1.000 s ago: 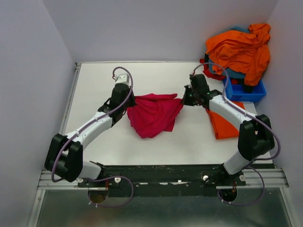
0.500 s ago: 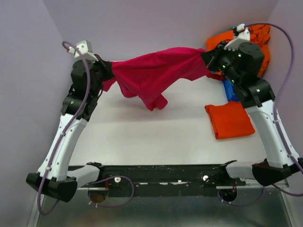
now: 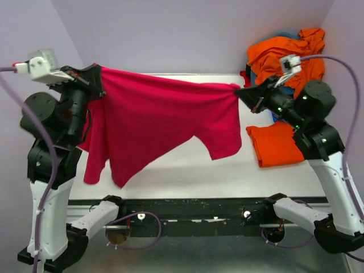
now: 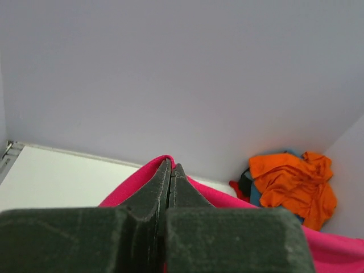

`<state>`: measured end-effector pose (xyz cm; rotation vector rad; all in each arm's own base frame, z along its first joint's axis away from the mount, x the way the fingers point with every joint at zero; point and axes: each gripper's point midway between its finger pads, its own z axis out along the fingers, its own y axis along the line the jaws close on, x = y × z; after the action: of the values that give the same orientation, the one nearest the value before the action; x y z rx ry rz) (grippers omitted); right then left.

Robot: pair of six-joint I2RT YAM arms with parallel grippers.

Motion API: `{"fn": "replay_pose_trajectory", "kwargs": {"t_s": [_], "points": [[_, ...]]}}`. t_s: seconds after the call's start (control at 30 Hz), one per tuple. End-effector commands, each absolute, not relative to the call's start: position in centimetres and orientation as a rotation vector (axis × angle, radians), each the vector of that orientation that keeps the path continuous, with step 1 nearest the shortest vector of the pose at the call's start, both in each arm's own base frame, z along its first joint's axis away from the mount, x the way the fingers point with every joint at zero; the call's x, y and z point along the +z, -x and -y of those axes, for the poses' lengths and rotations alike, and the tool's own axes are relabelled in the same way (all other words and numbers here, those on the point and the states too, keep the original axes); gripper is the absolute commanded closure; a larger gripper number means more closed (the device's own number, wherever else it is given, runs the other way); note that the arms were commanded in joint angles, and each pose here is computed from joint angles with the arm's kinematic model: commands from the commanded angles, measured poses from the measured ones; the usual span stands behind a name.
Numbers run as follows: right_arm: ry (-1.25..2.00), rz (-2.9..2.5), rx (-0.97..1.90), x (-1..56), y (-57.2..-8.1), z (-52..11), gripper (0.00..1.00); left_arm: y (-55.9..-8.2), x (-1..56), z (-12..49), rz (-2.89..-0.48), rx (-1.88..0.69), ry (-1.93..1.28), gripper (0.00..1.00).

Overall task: Fold and stack the t-shirts
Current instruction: Move the tshirt to the center of the board

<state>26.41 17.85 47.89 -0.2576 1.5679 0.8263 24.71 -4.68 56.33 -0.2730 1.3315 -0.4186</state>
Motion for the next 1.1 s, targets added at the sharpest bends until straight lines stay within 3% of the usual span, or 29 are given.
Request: {"fn": "replay_pose_trajectory", "kwargs": {"t_s": [0.0, 0.17, 0.2, 0.23, 0.27, 0.3, 0.33, 0.37, 0.47, 0.7, 1.07], "points": [[0.185, -1.914, 0.945, 36.2, -28.6, -20.4, 0.99, -33.5, 47.2, 7.2, -1.589, -0.325, 0.25, 1.0], [0.04, -2.164, 0.835, 25.0, -31.6, -20.2, 0.99, -44.7, 36.0, 13.0, -1.723, -0.411, 0.155, 1.0], [0.034, -2.189, 0.819, 23.4, -32.1, -20.2, 0.95, -47.1, 33.8, 14.4, -1.752, -0.439, 0.124, 1.0], [0.04, -2.22, 0.803, 21.8, -32.5, -20.3, 0.83, -49.1, 32.5, 15.8, -1.775, -0.475, 0.095, 0.74], [0.032, -2.252, 0.781, 20.5, -32.7, -20.2, 0.6, -51.0, 30.3, 17.5, -1.841, -0.517, 0.051, 0.38], [0.009, -2.277, 0.744, 19.3, -32.9, -19.7, 0.35, -52.5, 29.1, 18.5, -1.907, -0.524, 0.039, 0.16], [0.0, -2.289, 0.718, 18.3, -32.9, -19.4, 0.21, -53.2, 28.7, 19.0, -1.955, -0.507, 0.043, 0.06], [0.005, -2.293, 0.688, 17.7, -33.0, -19.0, 0.21, -53.6, 28.2, 19.5, -1.985, -0.483, 0.028, 0.02], [-0.025, -2.314, 0.569, 15.9, -32.8, -17.3, 0.24, -52.6, 29.2, 18.5, -1.969, -0.372, 0.031, 0.01], [-0.17, -2.377, 0.289, 12.0, -32.4, -13.0, 0.46, -44.7, 28.1, 12.0, -1.993, -0.186, 0.218, 0.02], [-0.245, -2.6, 0.298, 5.2, -27.5, -12.9, 0.52, -30.6, 20.9, 4.2, -1.993, -0.118, 0.599, 0.02]]}}
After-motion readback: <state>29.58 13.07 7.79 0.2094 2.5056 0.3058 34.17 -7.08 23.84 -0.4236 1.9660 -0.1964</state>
